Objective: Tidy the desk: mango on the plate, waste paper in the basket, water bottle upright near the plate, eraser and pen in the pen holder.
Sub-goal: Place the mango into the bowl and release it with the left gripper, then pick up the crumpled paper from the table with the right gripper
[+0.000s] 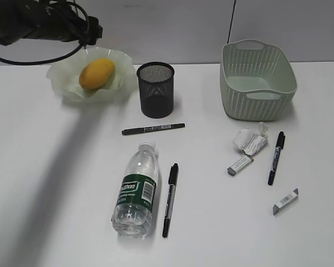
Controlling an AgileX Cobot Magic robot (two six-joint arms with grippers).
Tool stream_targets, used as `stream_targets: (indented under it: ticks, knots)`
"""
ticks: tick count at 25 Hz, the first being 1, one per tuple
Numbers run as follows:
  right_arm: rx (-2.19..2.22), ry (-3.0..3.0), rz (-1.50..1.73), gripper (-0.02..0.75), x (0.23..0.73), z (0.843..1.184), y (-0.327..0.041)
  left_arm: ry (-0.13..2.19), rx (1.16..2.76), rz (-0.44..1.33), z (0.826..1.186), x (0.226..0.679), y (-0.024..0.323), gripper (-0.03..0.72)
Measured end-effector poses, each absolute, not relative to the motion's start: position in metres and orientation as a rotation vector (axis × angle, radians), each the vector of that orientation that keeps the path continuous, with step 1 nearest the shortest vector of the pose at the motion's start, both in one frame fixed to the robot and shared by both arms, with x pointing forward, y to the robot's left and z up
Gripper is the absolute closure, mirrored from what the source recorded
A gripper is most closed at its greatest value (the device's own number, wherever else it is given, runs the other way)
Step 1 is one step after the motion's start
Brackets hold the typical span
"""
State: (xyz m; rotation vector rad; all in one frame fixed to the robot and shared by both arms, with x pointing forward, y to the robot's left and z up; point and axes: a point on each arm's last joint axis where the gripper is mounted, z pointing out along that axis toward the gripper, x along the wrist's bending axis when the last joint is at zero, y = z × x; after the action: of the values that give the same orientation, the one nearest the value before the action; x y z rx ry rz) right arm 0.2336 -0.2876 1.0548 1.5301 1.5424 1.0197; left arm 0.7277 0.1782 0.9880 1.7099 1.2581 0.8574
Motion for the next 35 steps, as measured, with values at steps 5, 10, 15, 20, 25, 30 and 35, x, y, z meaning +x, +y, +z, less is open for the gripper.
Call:
stream_targets:
  ticks: [5, 10, 15, 20, 25, 30, 35]
  knots:
    - [1.530, 1.542, 1.019, 0.412, 0.234, 1.055, -0.288, 1.195, 1.749, 0.775, 1.039, 0.706, 0.176, 0.106]
    - [1.530, 1.542, 1.019, 0.412, 0.234, 1.055, -0.288, 1.137, 1.824, 0.646, 1.092, 0.671, 0.182, 0.218]
    - [1.530, 1.542, 1.019, 0.412, 0.234, 1.055, -0.288, 1.174, 1.906, 0.446, 1.120, 0.637, 0.196, 0.327]
    - [1.530, 1.542, 1.019, 0.412, 0.234, 1.055, -0.288, 1.234, 2.066, 0.179, 1.119, 0.610, 0.208, 0.391]
    - [1.550, 1.559, 1.006, 0.369, 0.238, 1.055, -0.288, 1.449, 2.244, 0.093, 1.105, 0.597, 0.225, 0.396]
    - [1.618, 1.617, 0.957, 0.329, 0.251, 1.054, -0.289, 1.637, 2.288, 0.279, 1.110, 0.592, 0.246, 0.396]
    - [1.655, 1.650, 0.936, 0.316, 0.259, 1.061, -0.289, 1.637, 2.262, 0.347, 1.130, 0.559, 0.253, 0.396]
